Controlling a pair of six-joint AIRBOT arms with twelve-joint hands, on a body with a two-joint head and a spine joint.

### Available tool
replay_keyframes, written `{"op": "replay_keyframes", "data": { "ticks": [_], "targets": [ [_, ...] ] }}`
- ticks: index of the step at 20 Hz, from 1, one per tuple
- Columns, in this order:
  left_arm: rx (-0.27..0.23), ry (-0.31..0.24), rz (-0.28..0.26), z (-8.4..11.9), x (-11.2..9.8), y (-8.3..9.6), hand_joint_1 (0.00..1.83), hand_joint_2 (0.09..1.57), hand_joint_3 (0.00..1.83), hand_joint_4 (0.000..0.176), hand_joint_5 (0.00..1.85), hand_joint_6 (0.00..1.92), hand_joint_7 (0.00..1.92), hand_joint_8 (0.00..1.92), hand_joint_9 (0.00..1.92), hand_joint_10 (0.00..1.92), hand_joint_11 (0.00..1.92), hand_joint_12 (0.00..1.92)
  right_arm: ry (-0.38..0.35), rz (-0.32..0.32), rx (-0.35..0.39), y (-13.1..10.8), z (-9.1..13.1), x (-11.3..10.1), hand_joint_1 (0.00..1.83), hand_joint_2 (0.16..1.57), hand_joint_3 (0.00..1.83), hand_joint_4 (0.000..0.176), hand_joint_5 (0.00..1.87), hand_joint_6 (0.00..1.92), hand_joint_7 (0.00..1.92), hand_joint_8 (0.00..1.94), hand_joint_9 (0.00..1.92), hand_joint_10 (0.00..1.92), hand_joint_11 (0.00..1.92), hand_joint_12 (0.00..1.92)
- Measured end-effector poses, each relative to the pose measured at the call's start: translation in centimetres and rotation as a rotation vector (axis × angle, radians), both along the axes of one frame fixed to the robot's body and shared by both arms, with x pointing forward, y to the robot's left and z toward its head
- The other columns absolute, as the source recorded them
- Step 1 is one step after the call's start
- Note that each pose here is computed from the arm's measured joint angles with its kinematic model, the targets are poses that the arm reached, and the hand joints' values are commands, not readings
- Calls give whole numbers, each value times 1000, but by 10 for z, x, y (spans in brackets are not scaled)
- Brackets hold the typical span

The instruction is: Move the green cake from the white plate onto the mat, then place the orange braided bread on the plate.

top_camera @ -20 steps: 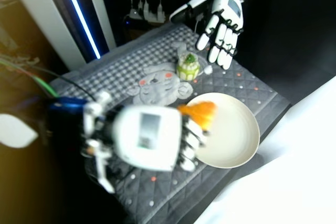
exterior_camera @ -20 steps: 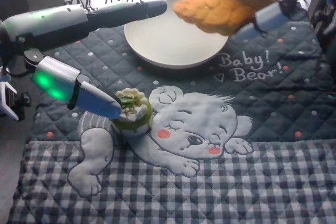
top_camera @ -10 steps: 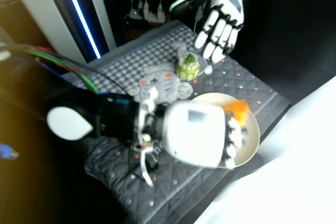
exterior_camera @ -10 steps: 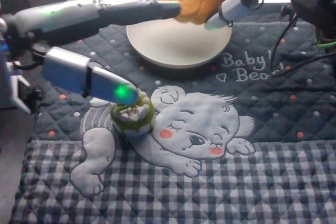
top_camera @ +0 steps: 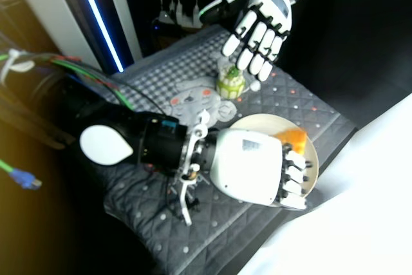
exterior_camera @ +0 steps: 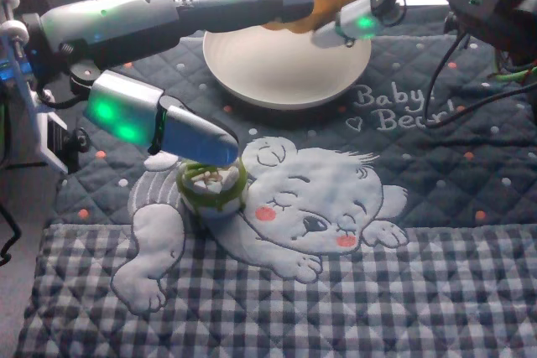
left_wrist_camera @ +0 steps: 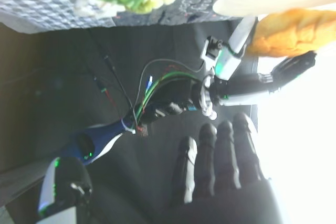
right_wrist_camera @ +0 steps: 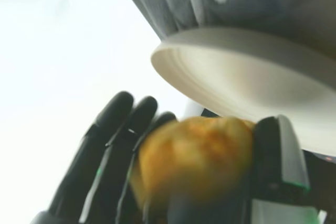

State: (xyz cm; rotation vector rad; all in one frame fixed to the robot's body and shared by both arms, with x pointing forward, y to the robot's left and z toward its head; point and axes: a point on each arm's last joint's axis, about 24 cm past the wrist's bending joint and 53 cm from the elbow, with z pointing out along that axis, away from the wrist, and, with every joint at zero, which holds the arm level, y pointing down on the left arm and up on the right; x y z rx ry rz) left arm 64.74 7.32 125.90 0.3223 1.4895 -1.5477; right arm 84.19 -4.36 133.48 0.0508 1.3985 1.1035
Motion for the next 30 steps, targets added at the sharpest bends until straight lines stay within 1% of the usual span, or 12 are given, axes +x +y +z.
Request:
{"op": "replay_keyframes", "data": {
  "ticks": [3, 5, 8, 11, 13, 17, 18, 20, 21, 23, 26, 30],
  "targets": [
    [-4, 8, -2, 0, 0, 0, 412, 879, 0, 99, 141, 1, 179, 0, 117, 4, 0, 136, -9, 37, -10, 12, 1, -11, 642, 754, 0, 176, 0, 0, 0, 0, 0, 0, 0, 234],
    [-9, 25, 2, -3, 0, 1, 368, 887, 3, 146, 130, 6, 189, 5, 134, 4, 0, 33, -18, 58, -25, 13, 1, -21, 616, 720, 0, 176, 0, 0, 0, 0, 0, 0, 0, 187],
    [-1, 53, 13, -11, -2, 5, 544, 888, 0, 77, 149, 11, 136, 1, 90, 4, 52, 24, -67, 85, -22, -10, 13, -42, 608, 681, 0, 176, 0, 0, 0, 0, 0, 0, 0, 108],
    [3, 68, 48, -11, 2, 19, 399, 886, 0, 89, 155, 2, 190, 5, 115, 3, 3, 426, -145, 130, 6, -41, 34, -78, 649, 652, 0, 176, 0, 0, 0, 0, 0, 0, 0, 217],
    [-4, 69, 56, -6, -2, 26, 429, 897, 0, 81, 127, 0, 159, 2, 84, 7, 0, 238, -209, 161, -18, -43, 42, -105, 691, 656, 0, 176, 0, 0, 0, 0, 0, 0, 0, 331],
    [-7, 58, 99, -2, -2, 43, 406, 919, 3, 143, 112, 0, 127, 0, 68, 0, 0, 5, -385, 209, -82, -46, 61, -172, 706, 684, 0, 176, 0, 0, 0, 0, 0, 0, 15, 14],
    [-8, 55, 110, -1, -1, 45, 465, 917, 1, 127, 102, 0, 83, 0, 24, 0, 0, 0, -406, 192, -94, -55, 64, -180, 695, 712, 10, 176, 0, 0, 0, 0, 0, 0, 2, 2],
    [-21, 44, 126, 4, -3, 50, 407, 913, 0, 129, 105, 0, 139, 1, 123, 16, 17, 24, -413, 178, -87, -69, 67, -187, 719, 744, 15, 176, 33, 12, 0, 0, 0, 0, 1, 1],
    [-33, 44, 137, 6, -5, 54, 439, 944, 10, 97, 73, 0, 111, 0, 91, 3, 3, 4, -416, 174, -85, -74, 67, -191, 705, 727, 5, 176, 40, 11, 0, 0, 0, 0, 16, 7],
    [-30, 28, 164, 3, -8, 63, 447, 902, 0, 145, 92, 10, 125, 8, 100, 7, 0, 0, -401, 206, -52, -77, 53, -200, 698, 717, 0, 164, 4, 1, 0, 0, 0, 0, 0, 0],
    [-67, 18, 190, 10, -5, 71, 382, 915, 0, 151, 43, 0, 119, 2, 63, 5, 15, 9, -355, 234, -15, -83, 27, -207, 660, 733, 6, 173, 35, 12, 0, 0, 0, 0, 0, 0],
    [-90, 4, 242, 10, -10, 89, 394, 996, 23, 176, 2, 0, 61, 0, 0, 0, 0, 0, -397, 192, 78, -104, 37, -217, 774, 728, 3, 176, 51, 6, 45, 1, 1, 0, 0, 0]
  ]
}}
